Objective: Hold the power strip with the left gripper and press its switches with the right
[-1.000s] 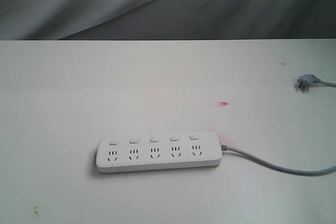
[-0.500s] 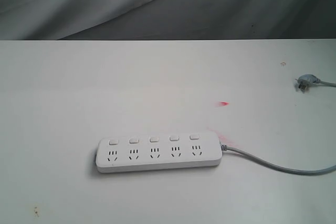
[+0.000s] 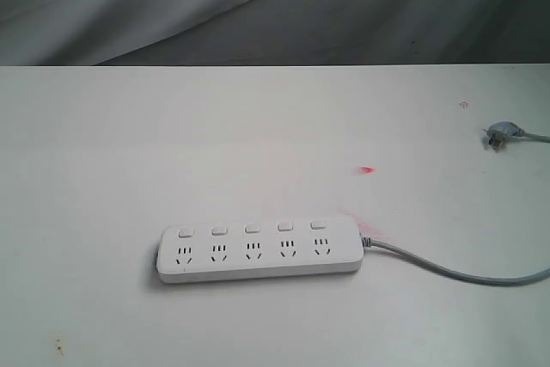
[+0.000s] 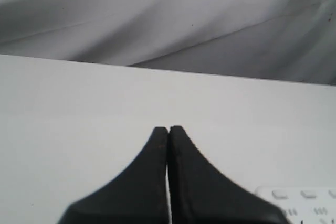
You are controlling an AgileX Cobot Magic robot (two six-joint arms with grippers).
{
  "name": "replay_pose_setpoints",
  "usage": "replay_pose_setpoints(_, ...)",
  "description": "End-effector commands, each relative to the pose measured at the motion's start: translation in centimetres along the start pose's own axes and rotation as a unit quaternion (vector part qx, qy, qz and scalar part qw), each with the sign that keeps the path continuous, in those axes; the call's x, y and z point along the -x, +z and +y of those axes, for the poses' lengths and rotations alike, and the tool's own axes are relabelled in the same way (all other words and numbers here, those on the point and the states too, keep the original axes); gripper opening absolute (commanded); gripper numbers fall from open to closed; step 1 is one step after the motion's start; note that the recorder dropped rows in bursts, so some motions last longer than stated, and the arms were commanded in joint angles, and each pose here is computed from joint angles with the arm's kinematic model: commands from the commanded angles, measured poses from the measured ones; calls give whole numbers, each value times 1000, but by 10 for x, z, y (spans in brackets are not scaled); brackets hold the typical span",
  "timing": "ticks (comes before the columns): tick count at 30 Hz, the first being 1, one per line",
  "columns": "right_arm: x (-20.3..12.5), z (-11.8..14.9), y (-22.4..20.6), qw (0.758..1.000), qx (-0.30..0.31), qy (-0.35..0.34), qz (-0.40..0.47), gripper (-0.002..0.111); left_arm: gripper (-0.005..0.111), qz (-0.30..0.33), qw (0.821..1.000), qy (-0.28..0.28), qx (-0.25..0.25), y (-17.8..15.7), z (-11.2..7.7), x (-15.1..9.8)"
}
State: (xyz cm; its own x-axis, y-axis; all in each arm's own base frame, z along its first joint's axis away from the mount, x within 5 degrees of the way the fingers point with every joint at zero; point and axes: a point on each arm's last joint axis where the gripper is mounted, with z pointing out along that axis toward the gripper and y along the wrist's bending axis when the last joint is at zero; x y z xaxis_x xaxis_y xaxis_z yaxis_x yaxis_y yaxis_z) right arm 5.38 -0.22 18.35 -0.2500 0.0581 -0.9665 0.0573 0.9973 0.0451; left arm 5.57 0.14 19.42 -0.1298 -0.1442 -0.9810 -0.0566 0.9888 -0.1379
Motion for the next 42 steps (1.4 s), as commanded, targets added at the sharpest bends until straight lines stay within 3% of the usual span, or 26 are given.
replay_pose_setpoints(1, 0, 0, 0, 1000, -3, 4, -5, 0, 0, -37, 999, -31, -8, -2, -2, 10)
replay_pose_setpoints(4, 0, 0, 0, 1000, -3, 4, -5, 0, 0, -53, 998, -23, -11, -5, -5, 33)
replay_pose_setpoints(8, 0, 0, 0, 1000, -3, 4, -5, 0, 0, -65, 998, -15, -13, 0, -14, 101)
replay_pose_setpoints(12, 0, 0, 0, 1000, -3, 4, -5, 0, 0, -25, 999, -16, -19, 46, -24, 162)
replay_pose_setpoints(14, 0, 0, 0, 1000, -3, 4, -5, 0, 0, 16, 999, 15, -31, 78, -30, 189)
replay_pose_setpoints(17, 0, 0, 0, 1000, -3, 4, -5, 0, 0, 56, 990, 102, -77, 108, -41, 210)
replay_pose_setpoints(19, 0, 0, 0, 1000, -3, 4, -5, 0, 0, 73, 978, 165, -105, 119, -45, 212)
replay_pose_setpoints(26, 0, 0, 0, 1000, -3, 4, -5, 0, 0, 83, 977, 174, -95, 146, -10, 207)
replay_pose_setpoints(30, 0, 0, 0, 1000, -3, 4, -5, 0, 0, 94, 956, 219, -171, 158, 12, 194)
replay_pose_setpoints(36, 0, 0, 0, 1000, -3, 4, -5, 0, 0, 122, 918, 201, -318, 168, 41, 164)
replay_pose_setpoints(42, 0, 0, 0, 1000, -3, 4, -5, 0, 0, 152, 913, 173, -337, 184, 61, 141)
